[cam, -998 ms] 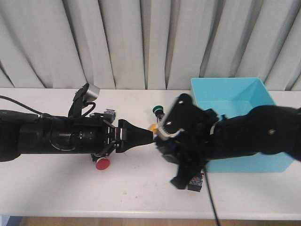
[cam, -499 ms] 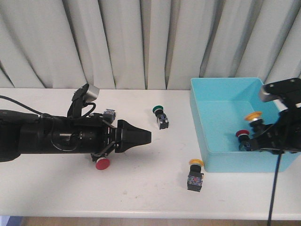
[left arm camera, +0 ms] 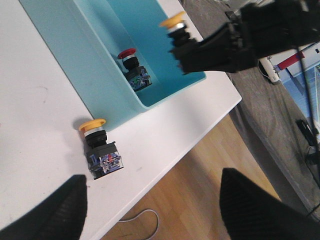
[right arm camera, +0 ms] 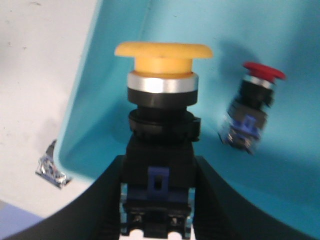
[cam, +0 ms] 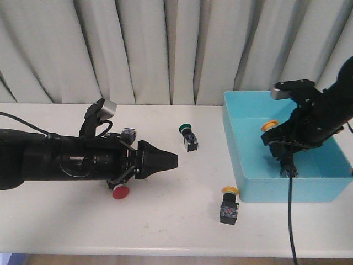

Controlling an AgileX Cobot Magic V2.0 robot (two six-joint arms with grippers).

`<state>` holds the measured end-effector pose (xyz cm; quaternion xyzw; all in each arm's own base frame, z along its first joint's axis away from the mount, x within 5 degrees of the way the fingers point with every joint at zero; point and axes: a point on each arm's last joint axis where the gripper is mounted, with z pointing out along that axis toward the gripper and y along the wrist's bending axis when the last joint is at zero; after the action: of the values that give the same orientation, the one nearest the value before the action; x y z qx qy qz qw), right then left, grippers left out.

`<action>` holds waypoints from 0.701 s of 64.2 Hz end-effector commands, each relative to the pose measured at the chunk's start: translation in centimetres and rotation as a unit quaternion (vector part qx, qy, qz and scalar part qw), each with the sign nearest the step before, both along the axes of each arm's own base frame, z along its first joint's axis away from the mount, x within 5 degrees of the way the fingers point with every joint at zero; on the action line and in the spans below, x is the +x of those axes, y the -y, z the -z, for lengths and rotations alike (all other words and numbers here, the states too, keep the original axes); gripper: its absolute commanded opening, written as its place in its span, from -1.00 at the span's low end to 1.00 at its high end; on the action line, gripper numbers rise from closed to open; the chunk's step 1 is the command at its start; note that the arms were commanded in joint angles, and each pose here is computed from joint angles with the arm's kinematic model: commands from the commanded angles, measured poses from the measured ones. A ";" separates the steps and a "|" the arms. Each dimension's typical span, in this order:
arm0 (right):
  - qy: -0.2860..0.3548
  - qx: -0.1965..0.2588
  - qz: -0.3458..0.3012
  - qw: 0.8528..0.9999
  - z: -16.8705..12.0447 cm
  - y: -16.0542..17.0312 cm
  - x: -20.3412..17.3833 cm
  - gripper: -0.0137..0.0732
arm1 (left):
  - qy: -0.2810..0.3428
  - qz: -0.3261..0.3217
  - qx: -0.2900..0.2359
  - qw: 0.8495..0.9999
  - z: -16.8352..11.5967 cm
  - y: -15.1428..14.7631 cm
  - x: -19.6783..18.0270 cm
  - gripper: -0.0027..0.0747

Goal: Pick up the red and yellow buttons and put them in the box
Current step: 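Carry the yellow button with the right gripper and lower it into the box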

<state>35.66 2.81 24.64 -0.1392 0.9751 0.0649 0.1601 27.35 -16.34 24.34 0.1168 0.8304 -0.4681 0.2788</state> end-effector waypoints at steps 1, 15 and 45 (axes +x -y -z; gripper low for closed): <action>0.034 0.004 0.003 0.999 -1.1 -1.0 2.2 -0.13 | 0.023 0.001 -0.037 0.999 -2.3 0.2 -0.2 0.48; -0.016 -0.023 0.031 0.999 2.8 -0.6 5.6 -0.12 | 0.022 0.008 -0.042 0.999 -2.4 0.2 -0.3 0.48; -0.070 -0.043 0.030 0.996 8.4 -0.4 7.0 -0.12 | 0.022 0.007 -0.041 0.999 -2.4 0.2 -0.3 0.48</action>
<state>42.07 3.37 13.30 -0.1113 0.9925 0.0320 0.0384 27.33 -16.35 24.34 0.1177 0.8302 -0.4685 0.2782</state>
